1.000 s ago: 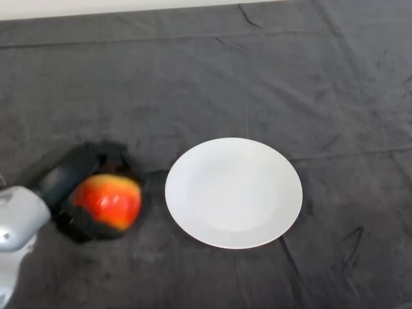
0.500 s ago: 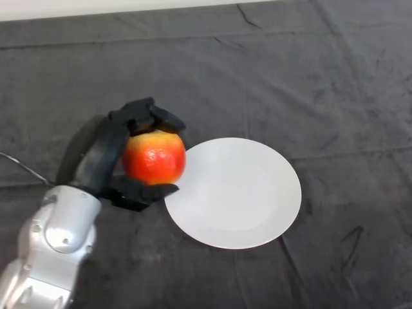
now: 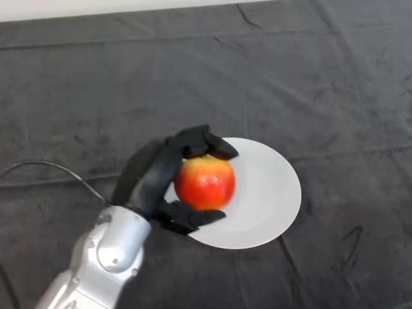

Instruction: Move the apple to the plate

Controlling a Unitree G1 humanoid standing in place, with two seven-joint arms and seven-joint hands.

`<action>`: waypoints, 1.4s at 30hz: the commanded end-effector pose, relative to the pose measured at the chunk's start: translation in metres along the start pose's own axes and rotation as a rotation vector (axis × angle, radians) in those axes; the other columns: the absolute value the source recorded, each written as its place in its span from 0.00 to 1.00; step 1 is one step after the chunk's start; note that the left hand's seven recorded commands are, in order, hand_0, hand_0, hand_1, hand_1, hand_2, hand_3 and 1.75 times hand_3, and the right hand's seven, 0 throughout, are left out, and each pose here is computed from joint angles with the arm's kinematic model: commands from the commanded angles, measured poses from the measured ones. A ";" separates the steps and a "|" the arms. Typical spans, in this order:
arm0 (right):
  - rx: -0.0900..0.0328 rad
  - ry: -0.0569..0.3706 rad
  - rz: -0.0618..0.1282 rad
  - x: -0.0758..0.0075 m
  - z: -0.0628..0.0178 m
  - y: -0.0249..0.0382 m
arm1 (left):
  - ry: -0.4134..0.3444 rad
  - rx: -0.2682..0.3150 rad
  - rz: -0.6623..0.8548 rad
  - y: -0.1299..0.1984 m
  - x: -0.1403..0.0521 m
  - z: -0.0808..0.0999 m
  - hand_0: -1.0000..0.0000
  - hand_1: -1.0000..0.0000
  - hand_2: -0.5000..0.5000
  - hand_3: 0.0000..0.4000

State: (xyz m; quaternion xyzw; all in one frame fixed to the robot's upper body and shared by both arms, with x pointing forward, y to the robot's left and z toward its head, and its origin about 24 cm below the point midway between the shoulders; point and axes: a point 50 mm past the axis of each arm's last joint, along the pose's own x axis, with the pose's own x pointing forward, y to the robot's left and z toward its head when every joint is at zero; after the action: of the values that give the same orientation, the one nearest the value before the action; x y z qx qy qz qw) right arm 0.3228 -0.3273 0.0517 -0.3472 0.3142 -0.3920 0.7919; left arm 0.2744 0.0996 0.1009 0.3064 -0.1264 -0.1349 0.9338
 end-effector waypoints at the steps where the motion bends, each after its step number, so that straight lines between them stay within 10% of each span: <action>1: -0.037 0.038 0.008 0.0018 -0.0166 0.0024 | -0.032 0.000 -0.009 -0.004 0.008 0.004 0.00 0.00 0.50 1.00; 16: -0.037 0.038 0.008 0.0018 -0.0166 0.0024 | -0.035 0.058 -0.149 -0.025 0.006 -0.007 0.00 0.00 0.50 1.00; 18: -0.037 0.038 0.008 0.0018 -0.0166 0.0024 | -0.033 0.067 -0.159 -0.026 0.005 -0.008 0.17 0.00 0.59 1.00; 19: -0.037 0.038 0.008 0.0018 -0.0166 0.0024 | -0.032 0.073 -0.165 -0.027 0.005 -0.009 0.54 0.36 0.59 0.64; 20: -0.037 0.038 0.008 0.0018 -0.0166 0.0024 | -0.030 0.077 -0.169 -0.027 0.005 -0.009 0.65 0.44 0.61 0.56; 21: -0.037 0.038 0.008 0.0018 -0.0166 0.0024 | -0.029 0.081 -0.173 -0.027 0.005 -0.009 1.00 0.89 0.55 0.11; 22: -0.037 0.038 0.008 0.0018 -0.0166 0.0024 | -0.028 0.086 -0.178 -0.027 0.005 -0.009 1.00 1.00 0.50 0.00; 42: -0.038 0.039 0.008 0.0018 -0.0166 0.0024 | -0.050 0.081 -0.012 0.037 0.018 -0.007 1.00 1.00 0.50 0.00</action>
State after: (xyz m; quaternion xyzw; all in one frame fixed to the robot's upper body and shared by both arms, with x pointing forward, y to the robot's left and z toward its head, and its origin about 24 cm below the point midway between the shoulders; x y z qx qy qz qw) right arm 0.3231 -0.3272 0.0522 -0.3470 0.3131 -0.3920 0.7924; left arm 0.2922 0.1216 0.1025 0.3234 -0.1198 -0.1494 0.9267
